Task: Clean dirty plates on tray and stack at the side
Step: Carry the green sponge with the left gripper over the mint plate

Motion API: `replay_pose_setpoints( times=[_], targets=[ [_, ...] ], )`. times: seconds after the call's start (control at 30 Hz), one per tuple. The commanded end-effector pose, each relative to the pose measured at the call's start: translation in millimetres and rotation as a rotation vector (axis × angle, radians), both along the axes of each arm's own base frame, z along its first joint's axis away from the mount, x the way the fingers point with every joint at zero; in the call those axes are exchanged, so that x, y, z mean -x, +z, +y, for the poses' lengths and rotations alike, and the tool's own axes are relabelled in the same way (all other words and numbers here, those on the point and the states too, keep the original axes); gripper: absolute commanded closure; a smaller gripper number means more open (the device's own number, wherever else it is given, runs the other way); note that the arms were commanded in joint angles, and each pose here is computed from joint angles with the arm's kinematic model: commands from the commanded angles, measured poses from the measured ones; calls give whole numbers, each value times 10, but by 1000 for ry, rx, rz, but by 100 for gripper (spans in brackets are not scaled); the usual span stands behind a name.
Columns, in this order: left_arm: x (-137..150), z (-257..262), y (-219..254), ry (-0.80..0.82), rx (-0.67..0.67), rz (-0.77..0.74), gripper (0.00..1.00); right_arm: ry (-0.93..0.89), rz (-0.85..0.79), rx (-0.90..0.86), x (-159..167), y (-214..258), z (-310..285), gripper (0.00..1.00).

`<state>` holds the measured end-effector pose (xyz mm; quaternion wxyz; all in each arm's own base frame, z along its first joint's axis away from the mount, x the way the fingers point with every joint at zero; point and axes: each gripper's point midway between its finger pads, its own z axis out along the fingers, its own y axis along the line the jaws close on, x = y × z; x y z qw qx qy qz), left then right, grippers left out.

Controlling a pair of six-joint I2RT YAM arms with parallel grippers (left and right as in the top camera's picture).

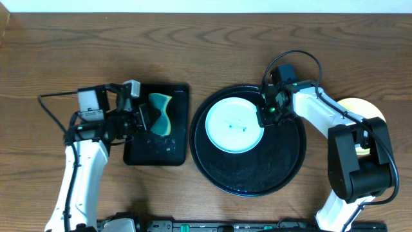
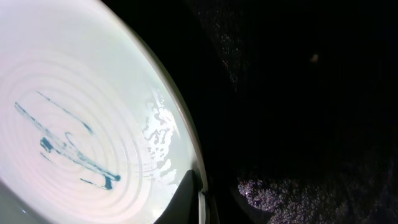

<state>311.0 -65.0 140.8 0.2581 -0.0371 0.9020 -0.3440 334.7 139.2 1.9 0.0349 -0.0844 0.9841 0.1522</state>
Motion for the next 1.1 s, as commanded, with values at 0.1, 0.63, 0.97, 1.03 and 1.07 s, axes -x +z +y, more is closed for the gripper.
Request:
replay_pose_setpoints(
  times=[0.1,0.63,0.97,1.03,1.07],
  targets=[
    [19,-91,254,-73,165,-61,93,10,25,6,95,-43,28,95],
    [-15,-88,201,-75,170,-51,93,10,22,5,88,-43,30,95],
    [-25,-80,163,-67,143,-45,92,12,21,5,89,-42,40,95],
    [-31,-64,65,-51,79,-22,93,12,20,5,88,-42,40,95],
    [-28,-70,19,-48,50,-13,93,13,20,4,88,-42,43,95]
  ],
)
